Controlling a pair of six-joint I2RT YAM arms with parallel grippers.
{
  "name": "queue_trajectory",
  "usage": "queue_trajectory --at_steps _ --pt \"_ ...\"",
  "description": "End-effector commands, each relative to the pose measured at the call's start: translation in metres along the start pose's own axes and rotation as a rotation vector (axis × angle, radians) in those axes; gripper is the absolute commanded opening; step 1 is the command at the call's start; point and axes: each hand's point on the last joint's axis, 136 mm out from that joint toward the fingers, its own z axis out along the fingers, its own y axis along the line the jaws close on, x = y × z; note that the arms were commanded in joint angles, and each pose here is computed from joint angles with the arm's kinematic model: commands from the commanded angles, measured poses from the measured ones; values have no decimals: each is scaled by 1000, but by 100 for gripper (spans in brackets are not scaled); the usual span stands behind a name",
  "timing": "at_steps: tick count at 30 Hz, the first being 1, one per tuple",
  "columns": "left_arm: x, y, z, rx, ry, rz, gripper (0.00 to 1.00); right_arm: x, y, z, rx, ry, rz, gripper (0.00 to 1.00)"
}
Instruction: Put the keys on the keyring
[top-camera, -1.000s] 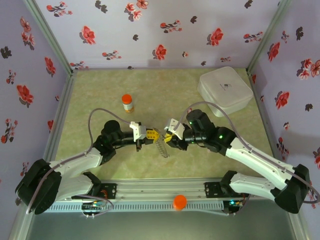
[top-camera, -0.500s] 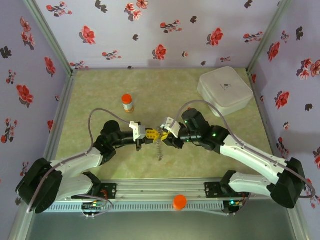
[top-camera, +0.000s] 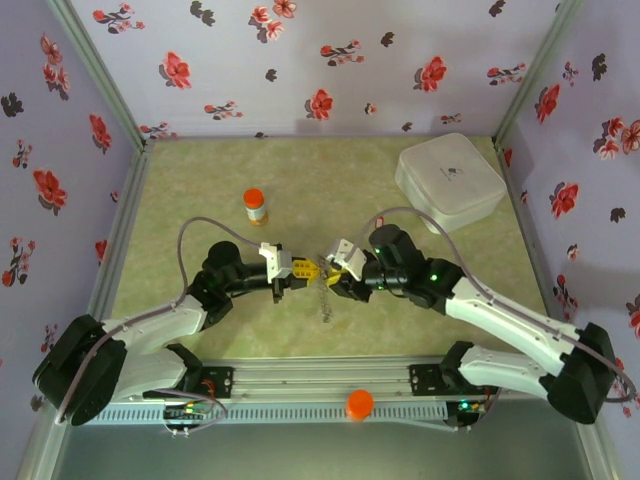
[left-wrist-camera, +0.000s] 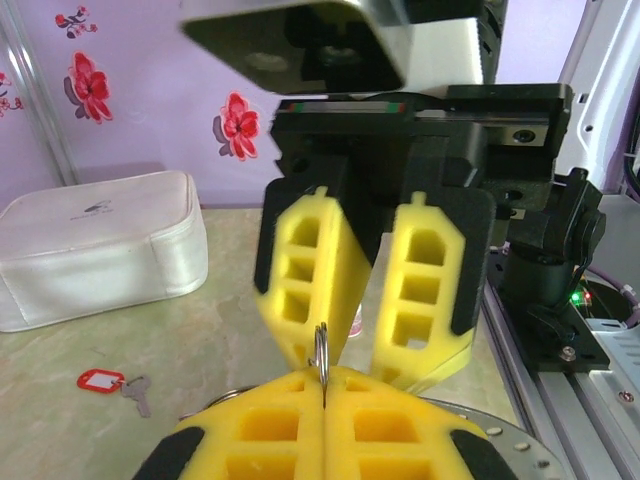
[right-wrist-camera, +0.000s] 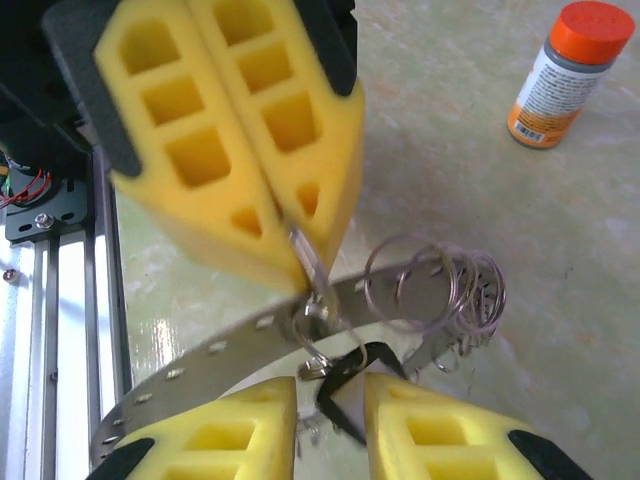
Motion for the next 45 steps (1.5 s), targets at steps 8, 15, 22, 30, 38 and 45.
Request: queue_trajectory --at_steps 8,15,22,30,38,45 --pt "-15 -2 1 24 -53 24 0 5 -7 -16 93 -119 -61 43" --pt "-14 -3 1 26 -51 24 0 -6 -3 1 17 -157 -45 43" --pt "-14 -3 1 30 -50 22 0 -10 -1 14 -29 -177 -23 40" --pt "-13 -4 2 33 -48 20 0 -4 -3 20 -29 -151 -27 26" --pt "-13 -4 2 34 -50 23 0 -10 -3 24 -40 -177 16 30" --pt "-14 -4 1 32 -51 28 0 -9 -3 21 -27 -193 16 28"
